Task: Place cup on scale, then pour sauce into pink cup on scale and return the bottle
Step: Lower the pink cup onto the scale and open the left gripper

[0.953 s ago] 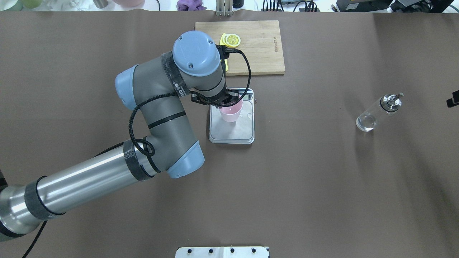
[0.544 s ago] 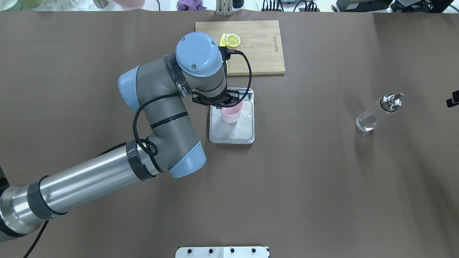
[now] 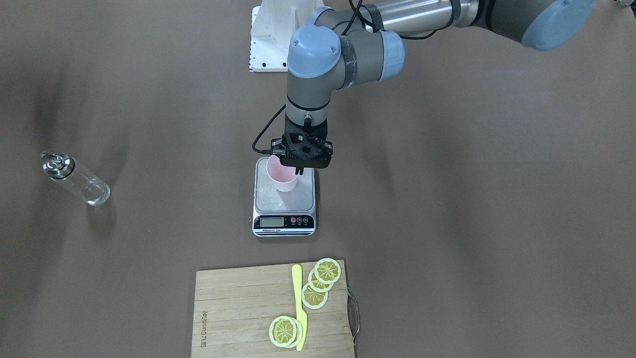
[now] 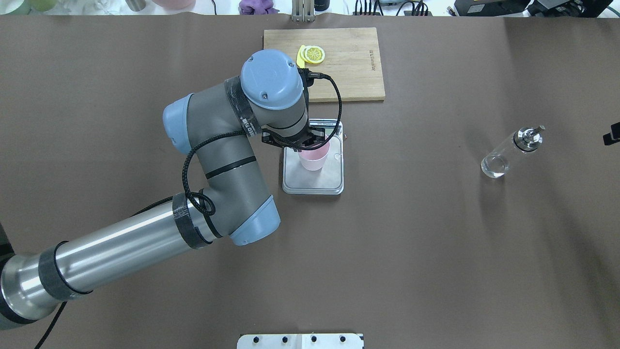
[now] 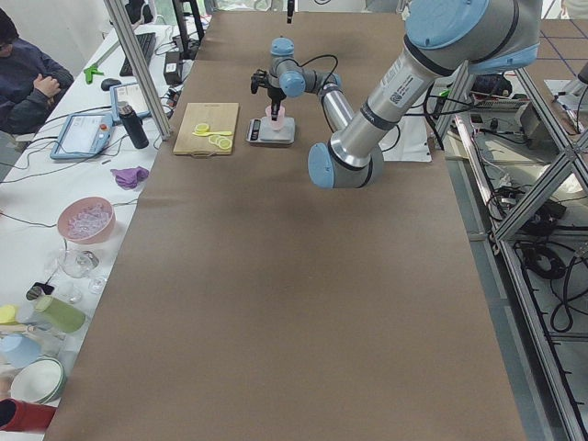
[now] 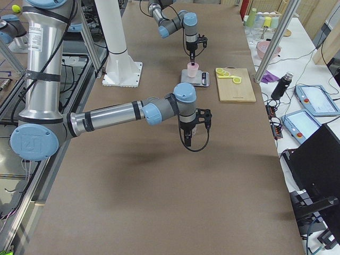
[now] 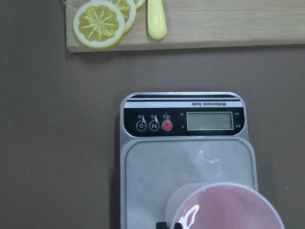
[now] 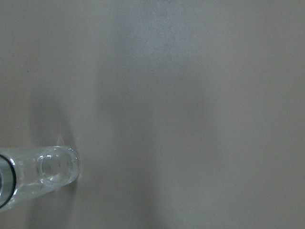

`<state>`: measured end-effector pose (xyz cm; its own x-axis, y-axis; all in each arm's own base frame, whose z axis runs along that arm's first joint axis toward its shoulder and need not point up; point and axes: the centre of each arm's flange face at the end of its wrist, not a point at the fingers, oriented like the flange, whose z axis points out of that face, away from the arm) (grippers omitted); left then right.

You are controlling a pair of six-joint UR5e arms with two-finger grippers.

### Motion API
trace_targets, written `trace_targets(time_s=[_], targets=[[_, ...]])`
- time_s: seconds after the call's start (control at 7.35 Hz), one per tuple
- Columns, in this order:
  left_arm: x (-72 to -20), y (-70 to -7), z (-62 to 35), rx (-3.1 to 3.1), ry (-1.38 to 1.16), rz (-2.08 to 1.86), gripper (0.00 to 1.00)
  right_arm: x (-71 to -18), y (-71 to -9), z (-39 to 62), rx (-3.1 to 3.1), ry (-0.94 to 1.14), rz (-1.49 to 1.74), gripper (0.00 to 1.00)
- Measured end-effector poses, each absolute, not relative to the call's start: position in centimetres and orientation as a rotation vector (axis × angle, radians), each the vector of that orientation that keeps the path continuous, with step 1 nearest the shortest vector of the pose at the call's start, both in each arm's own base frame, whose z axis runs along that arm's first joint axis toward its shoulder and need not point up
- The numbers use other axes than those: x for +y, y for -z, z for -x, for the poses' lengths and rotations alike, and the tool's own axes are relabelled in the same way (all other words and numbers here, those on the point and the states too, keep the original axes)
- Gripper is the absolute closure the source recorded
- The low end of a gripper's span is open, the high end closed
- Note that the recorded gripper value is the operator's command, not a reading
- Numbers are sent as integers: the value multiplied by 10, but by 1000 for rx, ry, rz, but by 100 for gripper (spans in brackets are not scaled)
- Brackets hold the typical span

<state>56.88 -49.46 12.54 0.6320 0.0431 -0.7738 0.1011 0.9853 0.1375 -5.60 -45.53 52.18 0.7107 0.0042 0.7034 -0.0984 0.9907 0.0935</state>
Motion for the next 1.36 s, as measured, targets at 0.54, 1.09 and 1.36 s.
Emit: trace_targets(time_s=[0.54, 1.09, 1.36], targets=[[-493, -124, -570, 891, 29, -175, 100, -455, -522, 56, -779, -58, -128, 0], [-491, -126, -576, 909, 19, -184, 69, -455, -522, 57, -778, -54, -128, 0], [-491, -125, -576, 914, 5, -193, 7, -456, -521, 59, -780, -44, -139, 0]])
